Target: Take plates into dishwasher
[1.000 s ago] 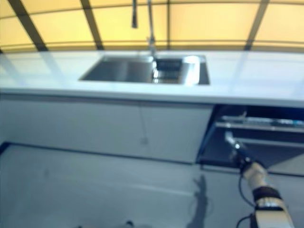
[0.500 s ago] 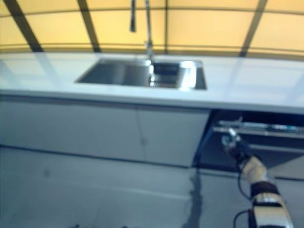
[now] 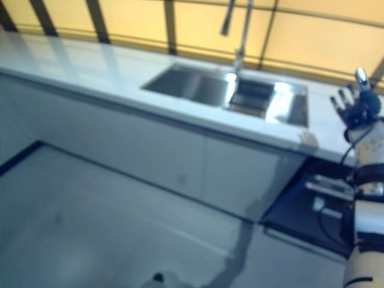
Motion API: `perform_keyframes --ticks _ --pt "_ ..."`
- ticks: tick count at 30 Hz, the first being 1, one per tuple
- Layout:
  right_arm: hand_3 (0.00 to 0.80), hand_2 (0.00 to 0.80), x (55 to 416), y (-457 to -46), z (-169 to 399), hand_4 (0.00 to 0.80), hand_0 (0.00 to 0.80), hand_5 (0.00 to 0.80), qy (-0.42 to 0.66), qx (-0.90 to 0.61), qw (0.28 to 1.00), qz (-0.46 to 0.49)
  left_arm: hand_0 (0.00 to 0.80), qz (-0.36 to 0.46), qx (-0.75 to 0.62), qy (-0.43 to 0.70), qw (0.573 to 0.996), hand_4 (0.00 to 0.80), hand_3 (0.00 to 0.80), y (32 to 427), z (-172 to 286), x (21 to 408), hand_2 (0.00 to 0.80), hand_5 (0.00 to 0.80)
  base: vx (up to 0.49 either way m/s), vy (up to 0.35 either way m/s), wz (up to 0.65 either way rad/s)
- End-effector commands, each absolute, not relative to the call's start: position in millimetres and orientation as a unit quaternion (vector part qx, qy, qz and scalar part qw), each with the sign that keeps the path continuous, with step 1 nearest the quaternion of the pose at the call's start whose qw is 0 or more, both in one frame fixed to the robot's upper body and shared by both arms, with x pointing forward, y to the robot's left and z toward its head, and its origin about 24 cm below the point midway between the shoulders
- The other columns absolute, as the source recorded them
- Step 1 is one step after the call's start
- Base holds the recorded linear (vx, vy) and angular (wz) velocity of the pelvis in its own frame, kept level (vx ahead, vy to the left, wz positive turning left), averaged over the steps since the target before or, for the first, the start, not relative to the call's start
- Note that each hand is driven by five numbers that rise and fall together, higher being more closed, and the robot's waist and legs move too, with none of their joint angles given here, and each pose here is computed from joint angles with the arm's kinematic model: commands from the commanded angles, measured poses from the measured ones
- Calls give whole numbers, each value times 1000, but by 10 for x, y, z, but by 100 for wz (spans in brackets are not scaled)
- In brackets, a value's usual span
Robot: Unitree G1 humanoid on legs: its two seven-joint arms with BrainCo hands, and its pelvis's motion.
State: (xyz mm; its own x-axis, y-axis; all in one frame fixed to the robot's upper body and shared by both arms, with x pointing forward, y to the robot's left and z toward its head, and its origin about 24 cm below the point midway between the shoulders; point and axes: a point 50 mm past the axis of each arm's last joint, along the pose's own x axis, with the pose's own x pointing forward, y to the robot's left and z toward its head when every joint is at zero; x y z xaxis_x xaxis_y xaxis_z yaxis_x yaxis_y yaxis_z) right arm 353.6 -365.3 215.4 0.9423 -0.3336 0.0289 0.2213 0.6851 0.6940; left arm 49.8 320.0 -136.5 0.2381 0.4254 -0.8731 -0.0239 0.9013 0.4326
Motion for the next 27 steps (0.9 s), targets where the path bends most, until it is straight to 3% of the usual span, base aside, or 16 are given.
perform_keyframes --ticks 1,4,9,17,21,27 --pt "0 0 3545 -3648 2358 0 0 0 -106 348 920 -149 0 130 216 582 774 0 0 3333 -1283 635 0 0 -56 36 9" --pt "0 0 3550 -3575 2062 0 0 0 -79 340 927 -139 0 128 213 574 780 0 0 3305 -1287 672 0 0 -53 28 1" --pt "0 0 3517 -3215 1490 0 0 0 -35 367 928 -47 0 130 205 570 785 0 0 3285 -1286 701 0 0 -23 12 -4" --pt "0 0 3034 -2765 489 0 0 0 153 338 920 128 0 140 187 561 794 0 0 3281 -1275 742 0 0 -74 21 -13" --pt "0 0 2659 -2915 1 0 0 0 279 356 887 90 0 145 186 558 796 0 0 3273 -1280 752 0 0 -86 22 -23" --pt "0 0 2398 -3125 -287 0 0 0 305 428 850 -38 0 144 173 547 807 0 0 3188 -1297 865 0 0 -61 74 -30"
